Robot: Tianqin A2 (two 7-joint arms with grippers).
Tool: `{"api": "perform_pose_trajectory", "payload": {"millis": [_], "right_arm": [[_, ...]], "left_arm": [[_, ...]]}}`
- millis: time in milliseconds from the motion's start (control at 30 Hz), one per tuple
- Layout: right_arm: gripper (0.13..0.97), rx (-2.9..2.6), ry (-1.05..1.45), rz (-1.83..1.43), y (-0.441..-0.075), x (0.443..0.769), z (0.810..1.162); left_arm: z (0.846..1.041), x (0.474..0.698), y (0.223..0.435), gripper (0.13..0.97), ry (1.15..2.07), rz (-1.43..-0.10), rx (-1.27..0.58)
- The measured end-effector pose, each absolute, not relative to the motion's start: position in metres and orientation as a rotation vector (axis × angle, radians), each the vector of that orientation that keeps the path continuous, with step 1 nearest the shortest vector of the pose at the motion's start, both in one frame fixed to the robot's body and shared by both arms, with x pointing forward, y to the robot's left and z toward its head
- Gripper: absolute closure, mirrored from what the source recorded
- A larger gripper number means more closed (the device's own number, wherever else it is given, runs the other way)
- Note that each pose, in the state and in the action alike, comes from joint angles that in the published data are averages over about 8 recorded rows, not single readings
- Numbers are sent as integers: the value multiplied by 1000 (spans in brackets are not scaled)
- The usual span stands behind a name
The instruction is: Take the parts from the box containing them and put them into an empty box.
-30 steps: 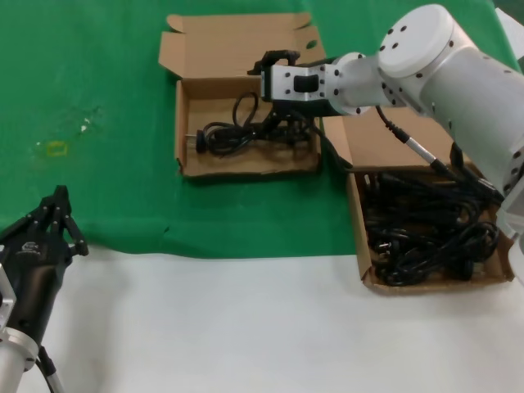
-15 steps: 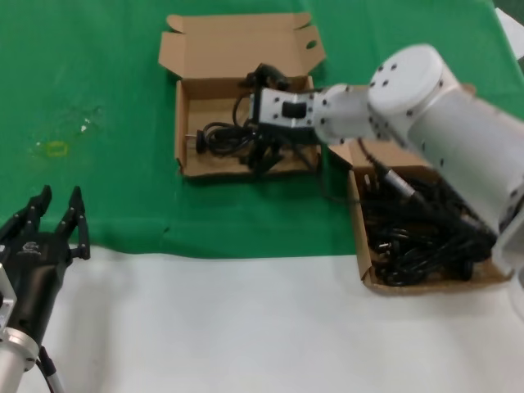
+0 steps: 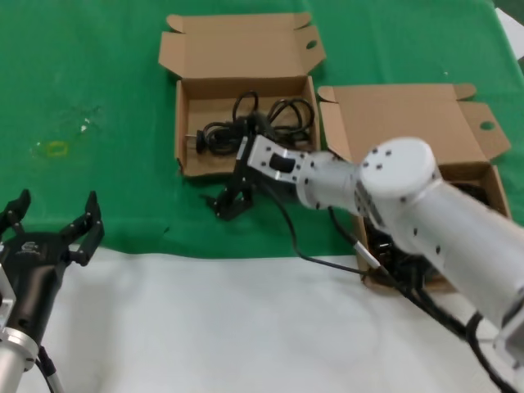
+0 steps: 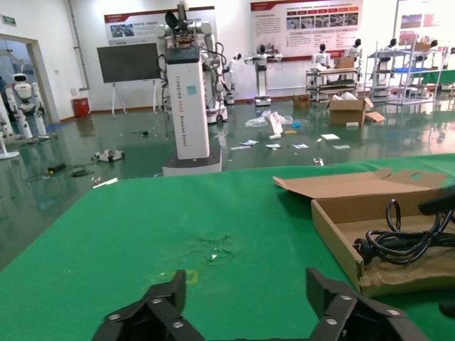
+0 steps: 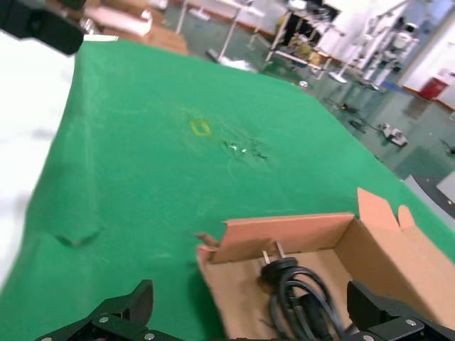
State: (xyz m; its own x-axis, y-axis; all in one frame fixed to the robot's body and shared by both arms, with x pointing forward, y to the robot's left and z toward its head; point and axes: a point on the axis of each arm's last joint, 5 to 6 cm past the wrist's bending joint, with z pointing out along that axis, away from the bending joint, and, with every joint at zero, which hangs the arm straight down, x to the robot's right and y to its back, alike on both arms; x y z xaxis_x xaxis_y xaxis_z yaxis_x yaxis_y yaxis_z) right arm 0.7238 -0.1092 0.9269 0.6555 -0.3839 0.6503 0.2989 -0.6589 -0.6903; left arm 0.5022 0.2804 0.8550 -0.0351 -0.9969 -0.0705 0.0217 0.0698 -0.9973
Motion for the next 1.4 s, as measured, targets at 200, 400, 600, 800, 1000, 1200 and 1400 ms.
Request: {"api": "perform_pose_trajectory", "payload": {"millis": [200, 400, 600, 800, 1000, 1200, 1400], "right_arm": [[142, -1953, 195, -1006, -111, 705, 905], [130, -1863, 327, -986, -118, 686, 887], [130, -1776, 461, -980, -130, 666, 873], [130, -1688, 592, -988, -147, 645, 862], [130, -1601, 718, -1010, -169, 623, 853], [130, -1516, 837, -1046, -193, 599, 848], [130, -1434, 945, -1094, -220, 573, 846]], "left_arm": [[855, 502, 280, 510, 1253, -1193, -1125], [855, 502, 280, 350, 1253, -1193, -1125], [855, 502, 280, 262, 1253, -1192, -1125], [855, 502, 280, 208, 1253, -1193, -1125], [855, 502, 280, 165, 1253, -1193, -1125], [855, 502, 280, 137, 1253, -1193, -1125], [855, 502, 280, 132, 1253, -1193, -1125]]}}
